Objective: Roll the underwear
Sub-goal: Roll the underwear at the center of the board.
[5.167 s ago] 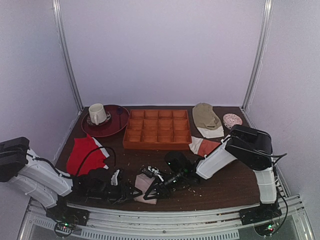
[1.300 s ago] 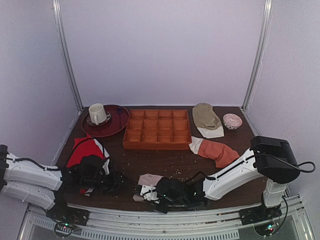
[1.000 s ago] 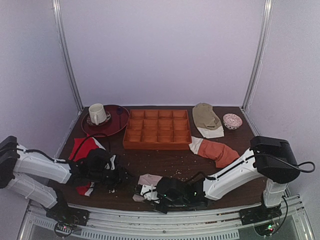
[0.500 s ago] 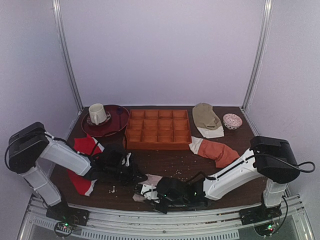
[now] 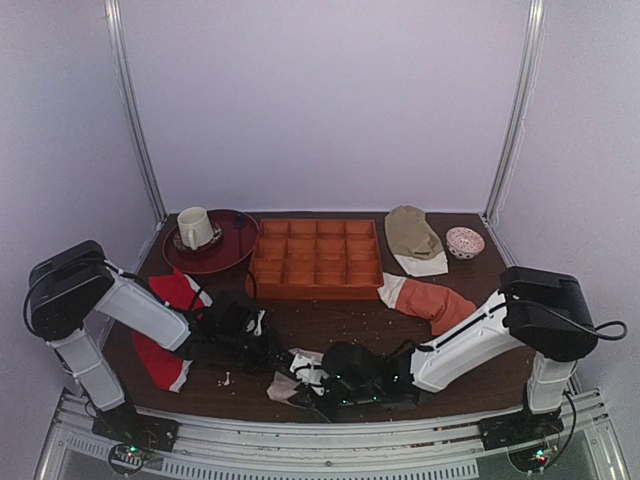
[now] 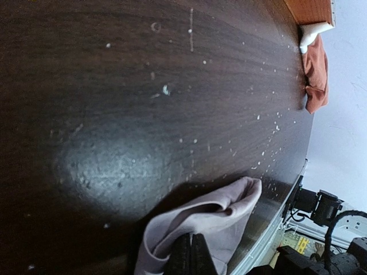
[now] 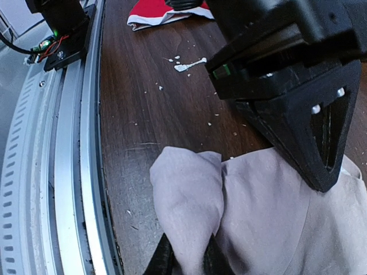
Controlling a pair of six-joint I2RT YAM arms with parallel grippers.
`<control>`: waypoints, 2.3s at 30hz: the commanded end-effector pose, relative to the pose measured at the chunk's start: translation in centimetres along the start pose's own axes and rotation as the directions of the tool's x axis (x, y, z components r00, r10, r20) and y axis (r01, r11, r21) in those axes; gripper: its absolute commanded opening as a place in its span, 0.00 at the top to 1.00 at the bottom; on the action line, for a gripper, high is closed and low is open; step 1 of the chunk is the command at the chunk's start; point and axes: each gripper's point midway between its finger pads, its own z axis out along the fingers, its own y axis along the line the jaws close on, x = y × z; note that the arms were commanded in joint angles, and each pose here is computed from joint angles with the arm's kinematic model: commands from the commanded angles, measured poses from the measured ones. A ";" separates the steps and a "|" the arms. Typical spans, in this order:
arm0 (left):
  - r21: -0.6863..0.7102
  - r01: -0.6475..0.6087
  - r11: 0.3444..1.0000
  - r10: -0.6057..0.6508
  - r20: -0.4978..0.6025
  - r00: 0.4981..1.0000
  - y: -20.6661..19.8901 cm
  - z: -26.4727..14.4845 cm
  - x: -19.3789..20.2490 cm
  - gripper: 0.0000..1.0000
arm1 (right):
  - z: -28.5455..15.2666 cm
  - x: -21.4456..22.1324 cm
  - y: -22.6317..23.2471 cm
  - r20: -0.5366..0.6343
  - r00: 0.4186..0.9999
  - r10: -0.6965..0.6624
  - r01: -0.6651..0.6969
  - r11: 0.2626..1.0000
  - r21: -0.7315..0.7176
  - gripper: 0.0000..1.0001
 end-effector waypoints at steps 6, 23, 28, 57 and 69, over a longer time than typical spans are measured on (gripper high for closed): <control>-0.065 0.044 0.997 -0.044 0.002 0.999 2.0 -0.3 0.2 1.00 | 0.3 3.8 -0.1 -0.121 0.955 0.270 -0.286 0.948 -0.140 1.00; -0.066 0.057 0.996 -0.056 0.026 0.998 2.2 -0.9 0.0 1.00 | 1.0 6.5 -0.5 -0.264 0.821 0.506 -0.558 0.809 -0.185 1.00; -0.066 0.059 0.996 -0.056 0.033 0.998 2.2 -1.1 -0.1 1.00 | 1.2 7.6 -0.7 -0.308 0.776 0.550 -0.612 0.775 -0.159 1.00; -0.047 0.016 0.999 -0.010 0.128 0.992 -1.0 -8.6 0.3 0.76 | 2.2 11.6 -2.3 -0.384 0.638 0.668 -0.753 0.645 -0.129 1.00; -0.023 0.148 0.989 -0.142 0.176 0.974 1.8 -11.4 4.0 0.57 | 2.0 12.9 -2.7 -0.438 0.613 0.658 -0.749 0.660 -0.056 1.00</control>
